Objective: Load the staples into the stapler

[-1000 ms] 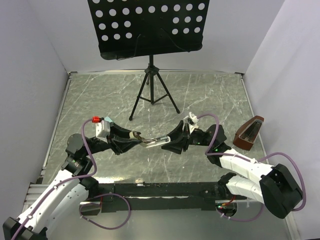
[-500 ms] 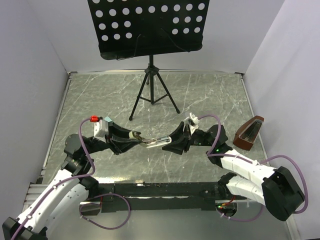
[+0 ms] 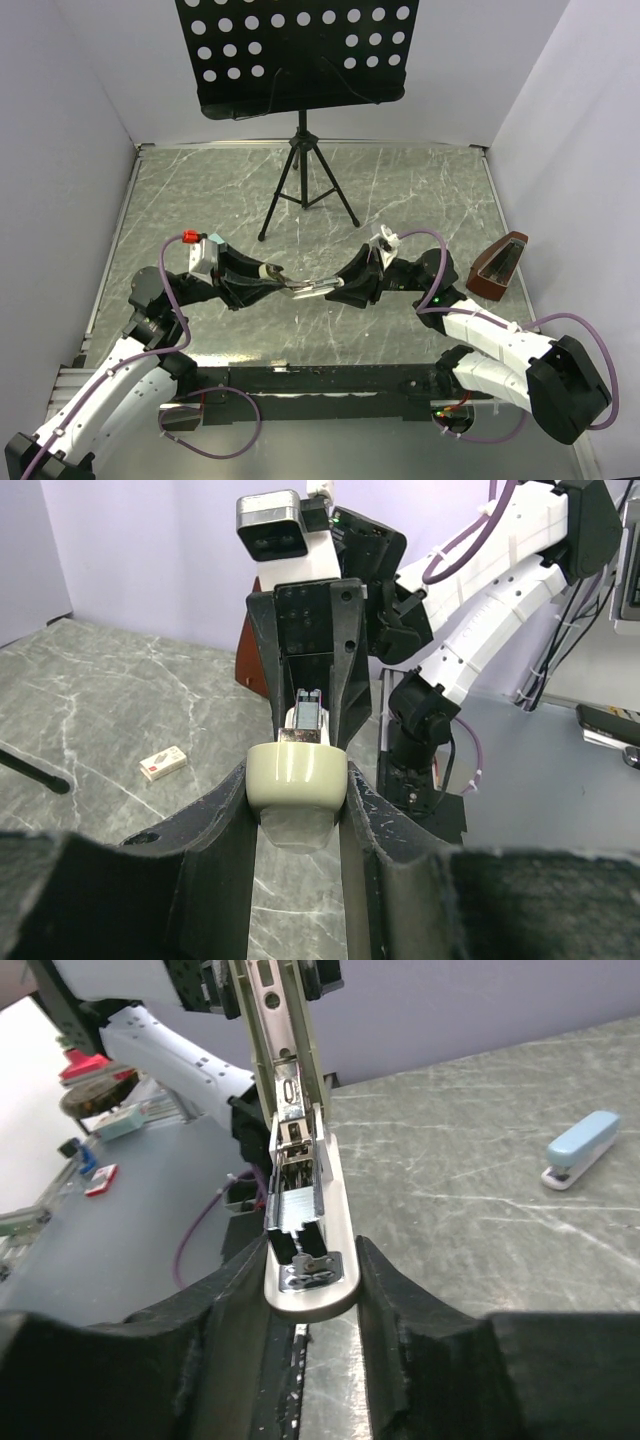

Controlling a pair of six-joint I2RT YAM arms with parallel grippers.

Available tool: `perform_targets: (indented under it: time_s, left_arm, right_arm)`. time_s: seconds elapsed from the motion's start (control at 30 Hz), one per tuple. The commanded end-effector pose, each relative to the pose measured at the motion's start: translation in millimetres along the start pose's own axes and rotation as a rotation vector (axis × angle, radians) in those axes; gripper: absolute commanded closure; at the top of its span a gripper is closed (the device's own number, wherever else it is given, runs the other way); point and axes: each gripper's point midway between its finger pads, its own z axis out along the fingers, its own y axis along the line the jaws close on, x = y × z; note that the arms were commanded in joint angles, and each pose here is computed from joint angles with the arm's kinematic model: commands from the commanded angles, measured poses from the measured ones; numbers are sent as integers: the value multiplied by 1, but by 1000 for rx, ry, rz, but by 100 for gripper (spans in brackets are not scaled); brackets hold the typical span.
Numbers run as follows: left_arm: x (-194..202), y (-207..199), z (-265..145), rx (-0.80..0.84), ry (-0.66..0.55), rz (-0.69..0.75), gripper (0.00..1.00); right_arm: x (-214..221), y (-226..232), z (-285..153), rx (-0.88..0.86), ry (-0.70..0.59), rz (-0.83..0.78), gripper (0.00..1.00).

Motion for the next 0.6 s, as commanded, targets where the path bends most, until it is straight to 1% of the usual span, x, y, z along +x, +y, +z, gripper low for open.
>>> perform_targets:
  time_s: [0.0,0.03,0.1,0.13,0.2,0.23,0.27,0.33,0.37,0.43,0.47,0.5,0.57]
  left_arm:
    - [-28,-12,4,49,-48,77,99]
    - [-24,-10,4,45,-28,74,99]
    - [-24,-10,4,44,-11,79,99]
    - [-22,-8,4,43,0,94,99]
    - [-15,-1,5,14,65,63,99]
    - [-12,6,5,-6,91,94,99]
    - [-4,12,5,-29,156,42,99]
    - [4,19,5,-36,215,51,99]
    - [11,21,5,-40,264,13,99]
    - [18,24,4,-32,309,19,99]
    - [25,26,3,-31,349,-14,99]
    - [29,28,3,-21,371,8,99]
    - [34,30,4,-8,411,-11,99]
  right_arm:
    - [-28,13,3,-59,-42,-109,61]
    - [-29,14,3,-61,-42,-109,68]
    - [-28,13,3,-61,-36,-106,76]
    - [-29,13,3,-62,-35,-116,83]
    - [-30,12,4,-53,-30,-121,90]
    - [-25,8,3,-40,-10,-110,97]
    - [-23,7,3,-36,-3,-109,100]
    - [-19,2,3,-13,20,-97,100]
    - [-20,2,3,-9,23,-100,100]
    - [-15,-1,2,6,47,-91,100]
    - [-16,-2,2,13,52,-94,100]
    - [-16,-4,2,20,59,-95,100]
    - [-13,-7,2,35,82,-92,100]
